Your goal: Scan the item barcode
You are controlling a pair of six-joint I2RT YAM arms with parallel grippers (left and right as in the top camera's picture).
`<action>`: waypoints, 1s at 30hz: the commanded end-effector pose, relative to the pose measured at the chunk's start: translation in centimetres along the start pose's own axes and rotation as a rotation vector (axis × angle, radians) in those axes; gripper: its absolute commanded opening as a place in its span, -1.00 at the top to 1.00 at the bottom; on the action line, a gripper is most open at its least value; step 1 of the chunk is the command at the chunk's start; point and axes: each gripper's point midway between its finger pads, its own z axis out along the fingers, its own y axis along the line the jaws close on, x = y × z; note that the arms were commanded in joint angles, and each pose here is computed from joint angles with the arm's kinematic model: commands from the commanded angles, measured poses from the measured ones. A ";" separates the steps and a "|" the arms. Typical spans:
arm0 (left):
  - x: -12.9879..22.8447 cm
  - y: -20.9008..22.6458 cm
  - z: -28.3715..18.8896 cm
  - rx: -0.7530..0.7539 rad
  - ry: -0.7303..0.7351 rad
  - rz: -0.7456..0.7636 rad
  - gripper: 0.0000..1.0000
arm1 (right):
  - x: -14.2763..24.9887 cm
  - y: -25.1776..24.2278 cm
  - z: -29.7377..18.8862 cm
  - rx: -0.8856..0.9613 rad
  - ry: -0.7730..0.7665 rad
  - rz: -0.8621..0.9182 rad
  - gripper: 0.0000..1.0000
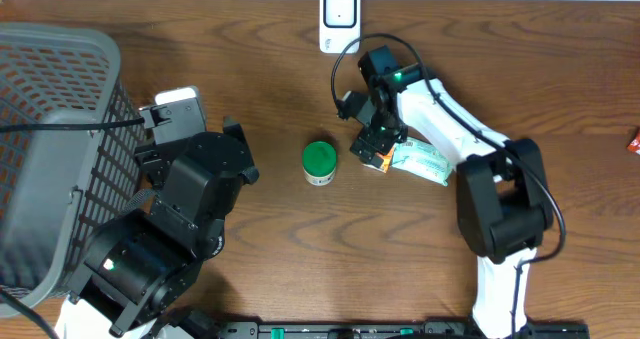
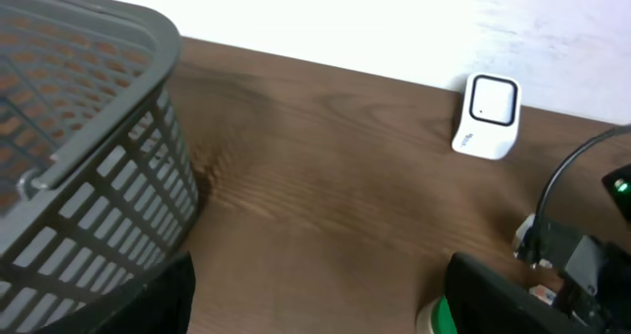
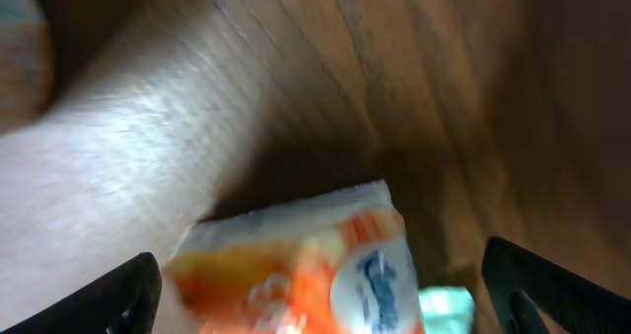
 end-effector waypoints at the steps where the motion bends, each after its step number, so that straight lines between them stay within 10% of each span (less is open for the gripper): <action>1: -1.0 1.6 -0.6 -0.060 -0.055 -0.023 -0.62 | 0.4 -0.4 1.5 0.001 0.035 -0.021 -0.99; 12: -0.7 2.1 -0.9 -0.072 -0.049 -0.011 -0.62 | 1.5 -0.1 3.1 -0.018 0.097 0.003 -0.30; 30: 0.5 3.0 -0.9 -0.105 -0.003 0.017 -0.62 | -3.3 -3.2 -5.6 0.069 -0.029 0.626 -0.17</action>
